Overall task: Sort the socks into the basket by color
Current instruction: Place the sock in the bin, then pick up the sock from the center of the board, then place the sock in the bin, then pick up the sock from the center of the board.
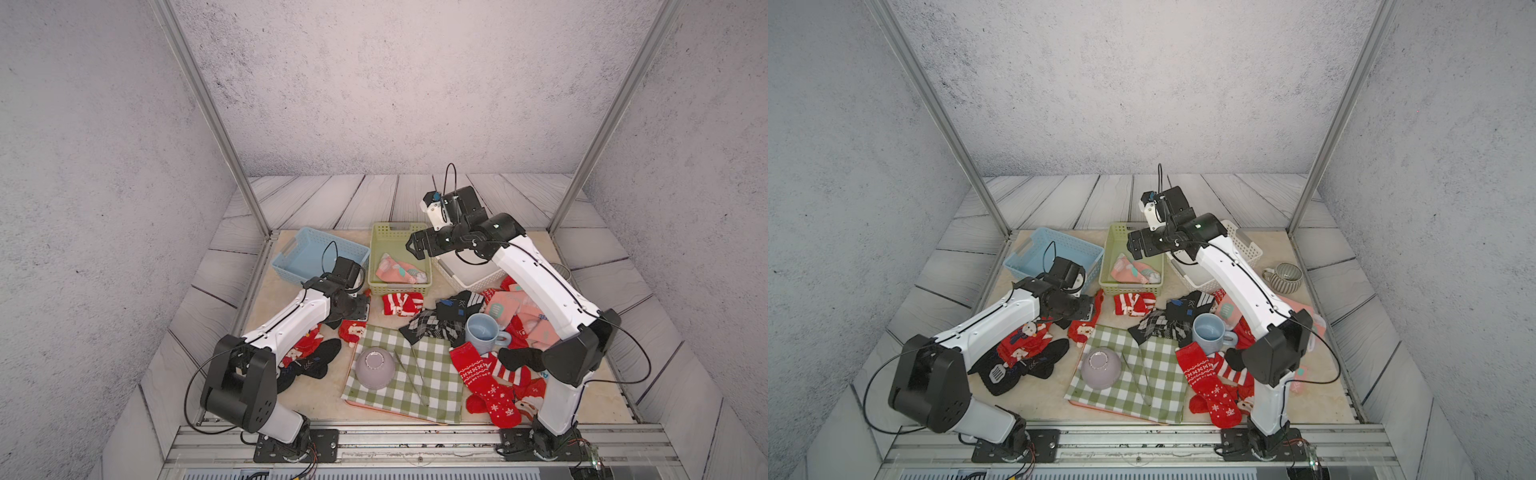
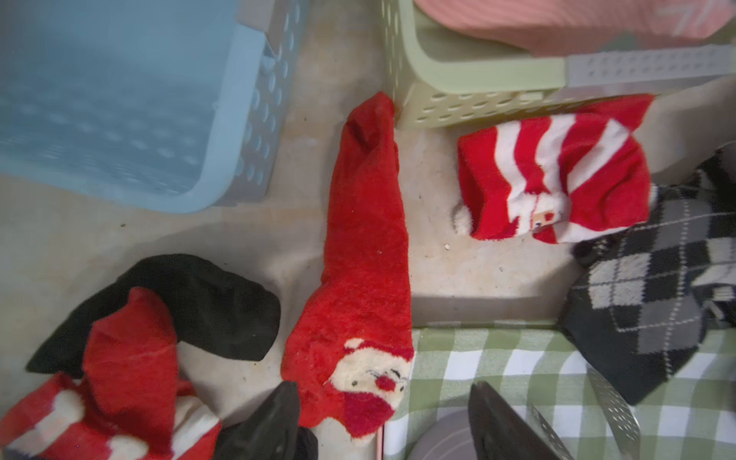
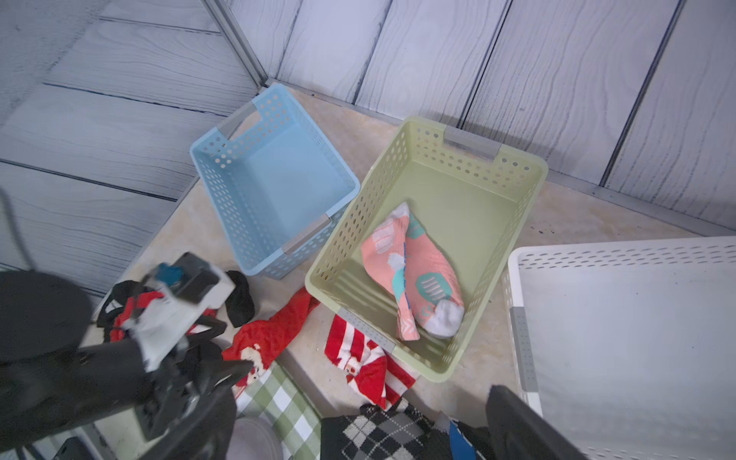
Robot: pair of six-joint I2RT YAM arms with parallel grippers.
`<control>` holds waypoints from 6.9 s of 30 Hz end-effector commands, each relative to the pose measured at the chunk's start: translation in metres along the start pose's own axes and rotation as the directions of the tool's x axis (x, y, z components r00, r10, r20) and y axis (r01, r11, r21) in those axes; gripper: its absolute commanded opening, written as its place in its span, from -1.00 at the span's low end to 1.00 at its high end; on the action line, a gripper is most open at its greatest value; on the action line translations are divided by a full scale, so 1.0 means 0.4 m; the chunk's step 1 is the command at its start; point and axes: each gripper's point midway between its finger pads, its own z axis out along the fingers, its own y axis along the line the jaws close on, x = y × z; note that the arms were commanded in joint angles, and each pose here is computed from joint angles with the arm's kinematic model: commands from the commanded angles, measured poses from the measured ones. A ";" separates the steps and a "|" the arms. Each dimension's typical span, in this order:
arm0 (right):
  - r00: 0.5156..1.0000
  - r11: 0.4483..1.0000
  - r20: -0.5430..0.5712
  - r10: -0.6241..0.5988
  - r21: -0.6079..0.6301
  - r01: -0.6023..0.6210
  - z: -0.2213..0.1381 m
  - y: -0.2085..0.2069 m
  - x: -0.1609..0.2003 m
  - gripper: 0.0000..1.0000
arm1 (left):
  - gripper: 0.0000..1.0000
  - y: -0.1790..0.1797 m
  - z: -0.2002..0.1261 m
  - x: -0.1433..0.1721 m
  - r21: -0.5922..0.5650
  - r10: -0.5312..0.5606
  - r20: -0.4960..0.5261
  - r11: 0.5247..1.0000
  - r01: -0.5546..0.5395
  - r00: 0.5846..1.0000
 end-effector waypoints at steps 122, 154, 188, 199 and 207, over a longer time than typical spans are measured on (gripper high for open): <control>0.934 0.996 -0.349 0.079 -0.011 -0.089 0.067 -0.031 0.370 0.92 | 0.04 0.172 -0.111 -0.465 0.068 -0.175 0.310 0.984 0.162 0.934; 0.660 0.914 -0.633 0.405 0.310 -0.262 -0.010 -0.066 0.882 0.64 | -0.01 -0.165 -0.197 -0.140 0.263 0.029 0.257 0.960 -0.099 0.966; 0.791 0.946 -0.522 0.319 0.230 -0.230 -0.100 -0.027 0.713 -1.00 | 0.02 -0.202 -0.249 -0.157 0.336 0.033 0.326 0.930 -0.148 0.945; 0.928 0.984 -0.333 0.164 -0.015 -0.179 -0.109 0.091 0.365 -1.00 | 0.17 -0.265 -0.374 -0.145 0.466 0.038 0.478 0.836 -0.290 0.878; 0.969 0.978 -0.175 0.172 -0.086 -0.189 -0.070 0.131 0.139 -1.00 | 0.32 -0.309 -0.436 -0.090 0.517 0.036 0.618 0.734 -0.440 0.785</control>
